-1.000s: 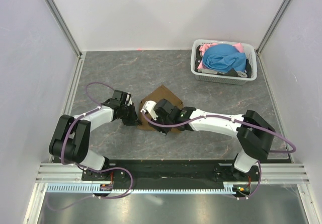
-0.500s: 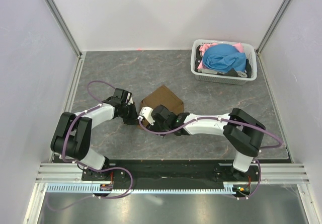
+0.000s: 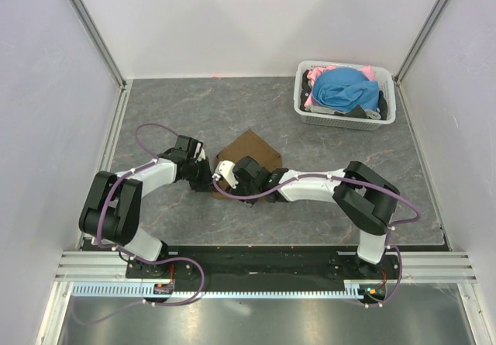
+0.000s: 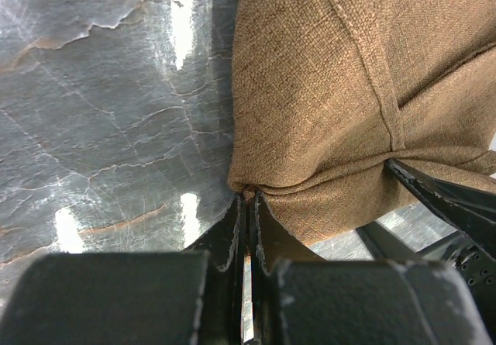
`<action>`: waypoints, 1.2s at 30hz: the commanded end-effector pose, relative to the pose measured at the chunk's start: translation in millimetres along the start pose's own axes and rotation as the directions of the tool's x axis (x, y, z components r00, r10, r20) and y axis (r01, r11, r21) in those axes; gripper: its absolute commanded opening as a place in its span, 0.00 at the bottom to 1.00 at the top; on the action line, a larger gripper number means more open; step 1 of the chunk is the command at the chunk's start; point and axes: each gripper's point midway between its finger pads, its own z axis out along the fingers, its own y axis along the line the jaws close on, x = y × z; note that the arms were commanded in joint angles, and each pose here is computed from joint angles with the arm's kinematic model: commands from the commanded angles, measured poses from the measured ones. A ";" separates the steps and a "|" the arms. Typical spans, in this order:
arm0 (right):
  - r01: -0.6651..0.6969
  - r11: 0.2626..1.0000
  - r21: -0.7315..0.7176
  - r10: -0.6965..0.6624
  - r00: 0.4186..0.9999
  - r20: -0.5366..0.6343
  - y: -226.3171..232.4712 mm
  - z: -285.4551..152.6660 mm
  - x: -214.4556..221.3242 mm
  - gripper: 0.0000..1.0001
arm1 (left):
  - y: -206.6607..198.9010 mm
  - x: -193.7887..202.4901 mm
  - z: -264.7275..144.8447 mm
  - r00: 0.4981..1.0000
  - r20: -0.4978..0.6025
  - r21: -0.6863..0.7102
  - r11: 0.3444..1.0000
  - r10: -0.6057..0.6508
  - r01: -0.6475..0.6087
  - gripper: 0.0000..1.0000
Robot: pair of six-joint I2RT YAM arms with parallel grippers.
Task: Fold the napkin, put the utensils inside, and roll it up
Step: Roll the napkin with the utensil
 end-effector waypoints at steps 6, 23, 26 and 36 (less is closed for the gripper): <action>-0.060 0.972 -0.227 0.002 0.968 -0.249 38.0 -2.3 66.0 0.23 | -20.1 -31.7 -14.6 0.991 0.107 0.046 0.996 0.074 -0.080 0.20; -0.478 0.675 -0.562 0.275 0.870 -0.409 54.4 -27.6 51.1 0.15 | -17.6 -27.9 -55.8 0.918 0.386 0.082 0.988 0.093 -0.134 0.59; -0.538 0.570 -0.621 0.309 0.840 -0.445 57.2 -28.1 45.5 0.15 | -30.1 -18.3 -57.3 0.901 0.417 0.150 0.968 0.124 -0.202 0.60; -0.627 0.375 -0.683 0.366 0.777 -0.512 54.6 -17.9 50.2 0.15 | -60.6 -4.9 -49.8 0.859 0.473 0.275 0.893 0.196 -0.355 0.66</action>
